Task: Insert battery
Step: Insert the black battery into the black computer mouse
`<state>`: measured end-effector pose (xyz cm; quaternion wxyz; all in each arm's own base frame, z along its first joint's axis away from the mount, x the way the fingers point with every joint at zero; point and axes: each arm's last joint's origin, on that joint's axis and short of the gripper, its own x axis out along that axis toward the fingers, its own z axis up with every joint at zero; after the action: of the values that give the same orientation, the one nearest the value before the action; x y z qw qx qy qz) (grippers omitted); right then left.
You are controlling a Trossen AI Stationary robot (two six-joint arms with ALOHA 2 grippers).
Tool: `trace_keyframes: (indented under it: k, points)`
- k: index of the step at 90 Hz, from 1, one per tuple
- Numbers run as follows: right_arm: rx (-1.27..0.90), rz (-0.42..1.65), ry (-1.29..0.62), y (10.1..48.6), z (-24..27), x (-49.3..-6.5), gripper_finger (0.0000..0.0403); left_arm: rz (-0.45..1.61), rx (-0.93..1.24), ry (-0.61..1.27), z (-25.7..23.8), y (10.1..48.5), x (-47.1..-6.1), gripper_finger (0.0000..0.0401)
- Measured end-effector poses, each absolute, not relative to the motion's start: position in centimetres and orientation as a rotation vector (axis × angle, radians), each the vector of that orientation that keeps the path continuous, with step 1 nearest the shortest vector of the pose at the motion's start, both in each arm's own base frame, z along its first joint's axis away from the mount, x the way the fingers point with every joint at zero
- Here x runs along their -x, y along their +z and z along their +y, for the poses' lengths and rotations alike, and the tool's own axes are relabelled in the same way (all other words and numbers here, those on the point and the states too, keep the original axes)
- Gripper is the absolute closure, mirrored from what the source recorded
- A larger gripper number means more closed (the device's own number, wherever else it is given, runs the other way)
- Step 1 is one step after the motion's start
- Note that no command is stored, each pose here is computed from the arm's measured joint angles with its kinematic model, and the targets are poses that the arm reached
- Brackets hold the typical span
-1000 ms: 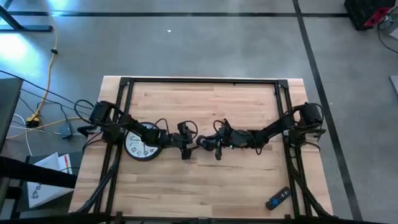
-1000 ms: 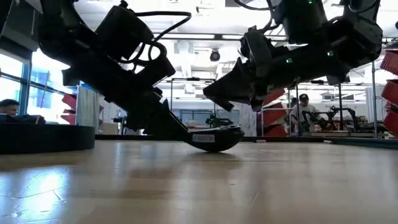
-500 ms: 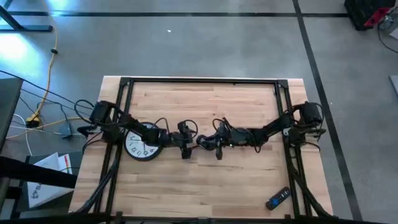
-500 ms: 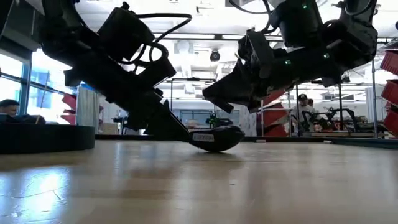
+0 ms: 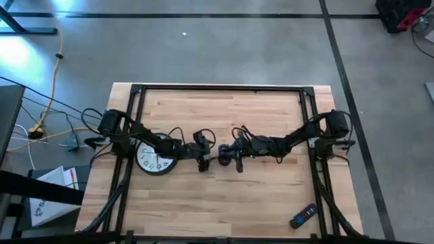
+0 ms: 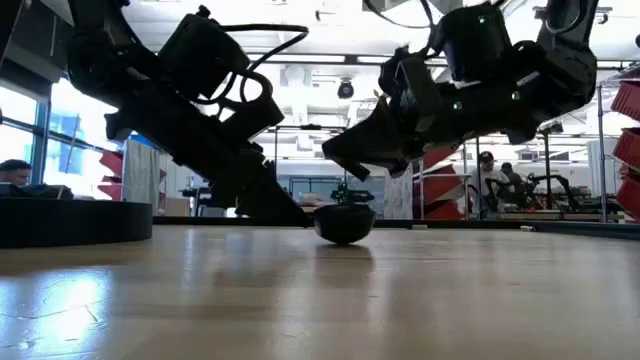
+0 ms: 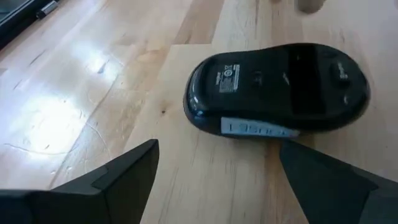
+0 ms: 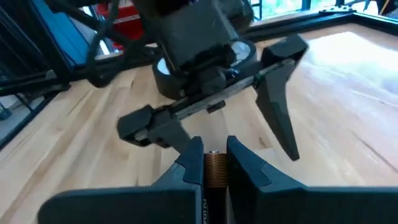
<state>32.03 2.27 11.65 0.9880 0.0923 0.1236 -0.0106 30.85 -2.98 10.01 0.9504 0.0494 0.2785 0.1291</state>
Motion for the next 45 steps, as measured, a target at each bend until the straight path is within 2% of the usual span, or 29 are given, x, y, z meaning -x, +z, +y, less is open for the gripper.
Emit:
trace_keyframes:
  k: [45]
  points:
    - [-0.132, 0.253, -0.006, 11.0, 2.5, -33.3, 0.0391, 0.574, -0.077, 0.246, -3.3, 10.0, -30.8, 0.0084]
